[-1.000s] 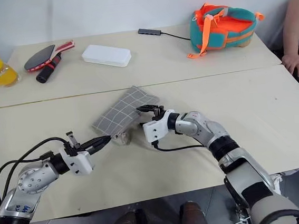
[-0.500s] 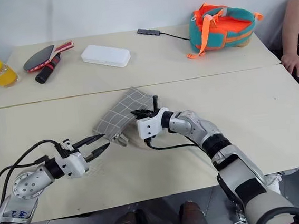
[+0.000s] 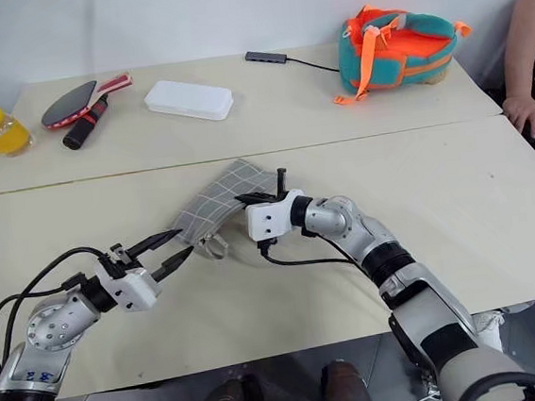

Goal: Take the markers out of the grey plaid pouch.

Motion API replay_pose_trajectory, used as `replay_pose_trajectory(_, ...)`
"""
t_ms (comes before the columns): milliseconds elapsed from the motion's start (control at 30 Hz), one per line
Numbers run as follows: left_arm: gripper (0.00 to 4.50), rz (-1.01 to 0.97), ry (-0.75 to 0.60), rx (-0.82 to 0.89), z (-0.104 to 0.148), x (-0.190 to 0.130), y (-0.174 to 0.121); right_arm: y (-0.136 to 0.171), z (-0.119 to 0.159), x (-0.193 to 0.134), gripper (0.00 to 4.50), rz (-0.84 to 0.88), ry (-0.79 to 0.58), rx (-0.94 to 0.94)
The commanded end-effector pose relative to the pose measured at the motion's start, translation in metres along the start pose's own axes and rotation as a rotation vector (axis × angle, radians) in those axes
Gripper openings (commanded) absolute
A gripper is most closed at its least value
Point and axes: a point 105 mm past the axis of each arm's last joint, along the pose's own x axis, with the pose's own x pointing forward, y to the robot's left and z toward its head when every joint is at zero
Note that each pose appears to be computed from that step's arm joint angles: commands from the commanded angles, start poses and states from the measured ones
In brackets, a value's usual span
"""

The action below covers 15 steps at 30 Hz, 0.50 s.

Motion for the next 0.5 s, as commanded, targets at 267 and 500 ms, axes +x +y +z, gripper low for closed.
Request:
replay_pose_trajectory(267, 1.85, 0.027, 0.016, 0.03, -0.0047, 0.0101, 0.0046, -0.0114, 0.0161, -0.0012, 0.0, -0.044, -0.06, 0.032)
replay_pose_trajectory(500, 1.26, 0.012, 0.002, 0.025, -0.0026, 0.0124, 0.0012, -0.0123, 0.0163, -0.001, 0.0, -0.048, -0.056, 0.037)
